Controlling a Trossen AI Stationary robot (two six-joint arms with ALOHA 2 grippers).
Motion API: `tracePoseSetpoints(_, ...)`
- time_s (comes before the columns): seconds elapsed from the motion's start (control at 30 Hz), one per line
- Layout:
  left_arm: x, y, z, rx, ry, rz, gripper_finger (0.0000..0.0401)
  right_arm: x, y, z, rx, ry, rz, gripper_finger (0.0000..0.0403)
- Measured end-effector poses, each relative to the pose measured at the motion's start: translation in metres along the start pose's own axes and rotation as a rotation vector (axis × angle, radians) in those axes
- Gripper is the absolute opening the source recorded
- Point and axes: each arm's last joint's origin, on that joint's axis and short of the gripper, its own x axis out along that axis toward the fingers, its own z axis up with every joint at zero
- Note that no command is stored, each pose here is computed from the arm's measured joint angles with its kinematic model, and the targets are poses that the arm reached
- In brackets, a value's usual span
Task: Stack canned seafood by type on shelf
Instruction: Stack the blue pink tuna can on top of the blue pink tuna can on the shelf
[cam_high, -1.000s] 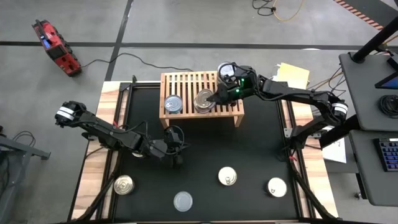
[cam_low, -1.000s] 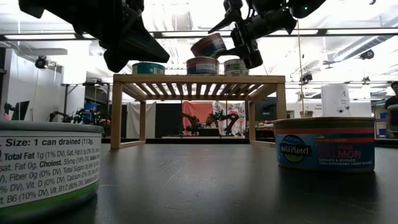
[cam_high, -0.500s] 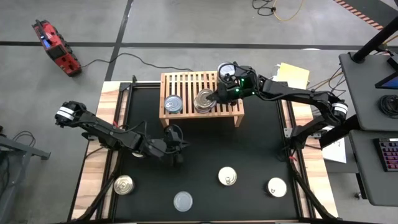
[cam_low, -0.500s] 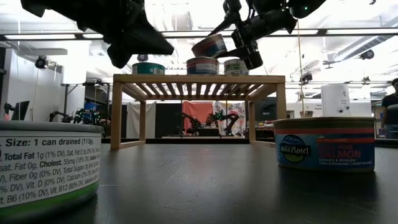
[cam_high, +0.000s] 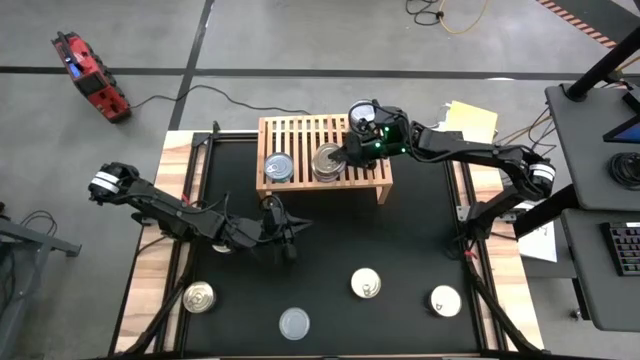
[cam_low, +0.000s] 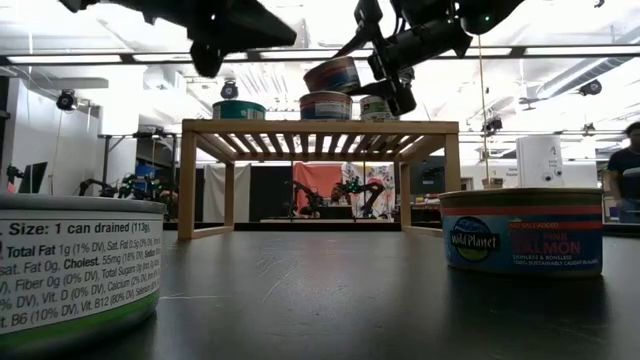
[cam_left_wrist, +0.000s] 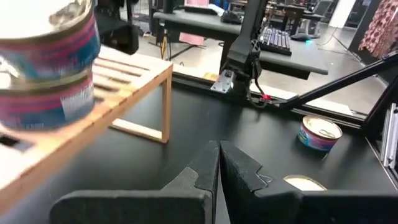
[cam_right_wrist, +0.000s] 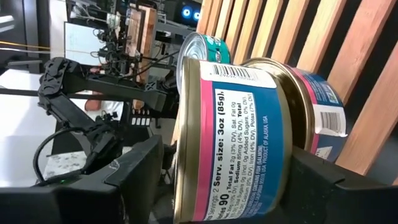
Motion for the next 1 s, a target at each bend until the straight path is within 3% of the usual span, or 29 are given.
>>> tracePoseSetpoints(0.13,0.002,-0.003,0.013,0.062,-0.023,0.005,0.0,0.0,0.0,0.0,-0.008,-0.002,0.004,0.0262)
tracePoseSetpoints(0.5,0.005,-0.005,0.041,0.232,-0.048,0.169,0.0,0.0,0.003,0.002,-0.04,-0.021,0.023,0.0293)
tracePoseSetpoints(1.0,0.009,0.001,0.044,0.223,-0.056,0.193,0.0,0.0,0.003,0.003,-0.07,-0.067,0.01,0.0287)
